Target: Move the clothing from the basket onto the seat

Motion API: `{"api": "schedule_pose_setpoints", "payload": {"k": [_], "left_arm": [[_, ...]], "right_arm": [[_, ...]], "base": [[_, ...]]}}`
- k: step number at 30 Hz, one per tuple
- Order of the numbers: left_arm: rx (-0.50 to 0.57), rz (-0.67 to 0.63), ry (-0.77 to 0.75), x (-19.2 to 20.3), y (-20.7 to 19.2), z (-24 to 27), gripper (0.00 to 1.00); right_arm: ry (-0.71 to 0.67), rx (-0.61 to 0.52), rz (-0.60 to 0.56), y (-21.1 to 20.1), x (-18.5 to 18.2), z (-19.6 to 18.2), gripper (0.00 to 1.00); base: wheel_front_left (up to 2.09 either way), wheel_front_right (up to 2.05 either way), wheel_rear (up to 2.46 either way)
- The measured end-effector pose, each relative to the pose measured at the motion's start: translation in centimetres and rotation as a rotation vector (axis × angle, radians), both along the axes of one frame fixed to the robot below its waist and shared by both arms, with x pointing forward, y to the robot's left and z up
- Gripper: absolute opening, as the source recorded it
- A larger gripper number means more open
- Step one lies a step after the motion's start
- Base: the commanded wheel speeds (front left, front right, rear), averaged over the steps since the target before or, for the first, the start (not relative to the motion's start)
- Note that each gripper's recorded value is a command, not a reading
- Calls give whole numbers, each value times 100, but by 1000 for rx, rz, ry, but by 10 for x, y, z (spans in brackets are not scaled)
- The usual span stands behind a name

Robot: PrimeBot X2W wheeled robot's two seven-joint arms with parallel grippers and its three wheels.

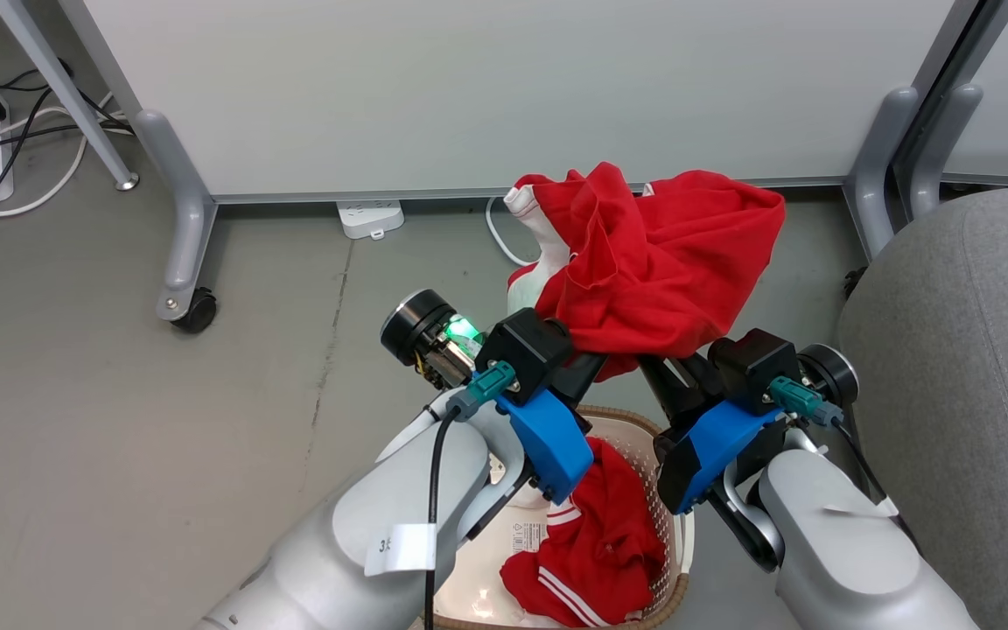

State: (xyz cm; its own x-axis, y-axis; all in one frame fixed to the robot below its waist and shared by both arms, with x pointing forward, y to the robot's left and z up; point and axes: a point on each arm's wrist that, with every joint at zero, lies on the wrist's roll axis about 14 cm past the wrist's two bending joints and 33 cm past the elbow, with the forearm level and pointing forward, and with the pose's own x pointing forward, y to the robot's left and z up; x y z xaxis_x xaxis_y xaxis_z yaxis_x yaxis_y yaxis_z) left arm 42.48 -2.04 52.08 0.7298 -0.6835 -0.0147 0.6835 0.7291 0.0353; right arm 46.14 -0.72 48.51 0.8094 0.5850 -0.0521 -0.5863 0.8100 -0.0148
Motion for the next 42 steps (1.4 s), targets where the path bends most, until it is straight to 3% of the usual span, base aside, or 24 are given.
{"api": "schedule_pose_setpoints", "payload": {"k": [16, 17, 18, 34, 42], "left_arm": [[3, 6, 2, 1, 2, -1, 0], [3, 12, 2, 2, 3, -1, 28], [3, 17, 1, 3, 3, -1, 100], [5, 24, -6, 8, 4, -1, 100], [9, -6, 13, 11, -8, -11, 100]], "right_arm": [[-3, 5, 1, 0, 0, 1, 0], [-3, 5, 1, 1, 0, 1, 0], [-3, 6, 2, 1, 0, 1, 0], [1, 5, -7, -3, 1, -2, 0], [4, 8, -75, -29, 9, -4, 0]], "base": [[0, 0, 0], [0, 0, 0], [0, 0, 0], [0, 0, 0], [0, 0, 0]]}}
